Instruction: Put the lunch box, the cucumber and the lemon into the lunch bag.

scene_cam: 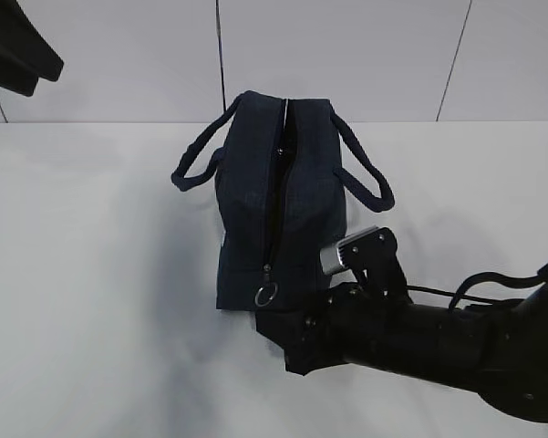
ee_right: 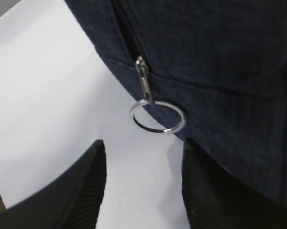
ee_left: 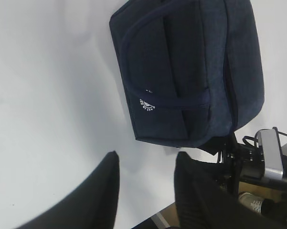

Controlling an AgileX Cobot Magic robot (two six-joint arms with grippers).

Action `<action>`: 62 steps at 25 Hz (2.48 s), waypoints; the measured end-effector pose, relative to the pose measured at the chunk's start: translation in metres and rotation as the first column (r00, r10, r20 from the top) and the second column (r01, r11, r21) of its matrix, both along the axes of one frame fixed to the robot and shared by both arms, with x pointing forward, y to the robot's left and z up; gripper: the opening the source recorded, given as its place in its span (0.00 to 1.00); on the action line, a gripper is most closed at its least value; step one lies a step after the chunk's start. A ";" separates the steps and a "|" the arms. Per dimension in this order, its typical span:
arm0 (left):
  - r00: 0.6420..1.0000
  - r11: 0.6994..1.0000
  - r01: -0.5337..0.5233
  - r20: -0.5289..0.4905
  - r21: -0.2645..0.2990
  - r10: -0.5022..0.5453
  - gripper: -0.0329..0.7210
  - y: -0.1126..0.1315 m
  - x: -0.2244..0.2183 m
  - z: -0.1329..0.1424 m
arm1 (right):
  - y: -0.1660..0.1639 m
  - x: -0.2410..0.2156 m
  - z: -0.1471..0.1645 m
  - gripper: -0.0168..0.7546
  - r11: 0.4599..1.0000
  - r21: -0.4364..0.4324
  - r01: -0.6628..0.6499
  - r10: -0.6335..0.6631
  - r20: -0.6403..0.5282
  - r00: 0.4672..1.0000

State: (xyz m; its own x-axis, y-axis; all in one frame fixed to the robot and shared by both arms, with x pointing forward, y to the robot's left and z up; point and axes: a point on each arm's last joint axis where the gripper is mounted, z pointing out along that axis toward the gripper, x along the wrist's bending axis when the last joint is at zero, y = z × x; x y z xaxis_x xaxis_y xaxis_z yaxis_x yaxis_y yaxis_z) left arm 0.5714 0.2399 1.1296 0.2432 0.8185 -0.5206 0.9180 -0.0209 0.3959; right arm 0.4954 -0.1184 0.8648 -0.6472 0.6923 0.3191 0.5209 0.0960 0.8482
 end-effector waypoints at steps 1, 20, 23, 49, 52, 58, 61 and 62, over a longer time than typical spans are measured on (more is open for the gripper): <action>1.000 1.000 0.000 0.000 0.000 0.000 0.41 0.000 0.000 0.000 | 0.001 0.001 -0.001 0.52 1.000 0.001 -0.006 0.006 -0.005 1.000; 1.000 1.000 0.001 -0.001 -0.003 -0.001 0.41 0.000 0.000 0.000 | 0.012 0.021 0.008 0.52 0.997 -0.055 -0.048 0.053 0.087 0.995; 1.000 1.000 0.001 -0.002 -0.013 -0.001 0.41 -0.001 0.000 0.001 | 0.014 0.022 0.009 0.52 0.992 -0.091 -0.082 0.094 0.134 0.986; 1.000 1.000 0.001 -0.002 -0.026 -0.001 0.41 -0.002 0.000 0.001 | 0.017 0.032 0.001 0.52 1.000 -0.013 -0.026 0.028 0.186 0.982; 1.000 1.000 0.001 -0.002 -0.026 -0.001 0.41 -0.002 0.000 0.001 | 0.017 0.032 0.001 0.52 1.000 -0.011 -0.025 0.026 0.187 0.982; 1.000 1.000 0.001 -0.002 -0.026 -0.001 0.41 -0.002 0.000 0.001 | 0.017 0.032 0.001 0.45 1.000 -0.011 -0.023 0.025 0.186 0.982; 1.000 1.000 0.001 -0.002 -0.026 -0.001 0.40 -0.002 0.000 0.001 | 0.017 0.032 0.001 0.39 1.000 -0.010 -0.021 0.023 0.186 0.982; 1.000 1.000 0.001 -0.002 -0.026 -0.001 0.40 -0.002 0.000 0.001 | 0.017 0.032 0.001 0.38 1.000 -0.010 -0.021 0.023 0.186 0.982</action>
State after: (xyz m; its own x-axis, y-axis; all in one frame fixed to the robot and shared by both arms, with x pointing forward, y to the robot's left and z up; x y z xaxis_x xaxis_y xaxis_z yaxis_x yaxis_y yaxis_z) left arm 0.5712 0.2381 1.1309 0.2428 0.8043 -0.5423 0.9189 -0.0114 0.3944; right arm 0.5274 -0.1016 0.8658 -0.7098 0.6794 0.1861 0.3516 0.1127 0.9293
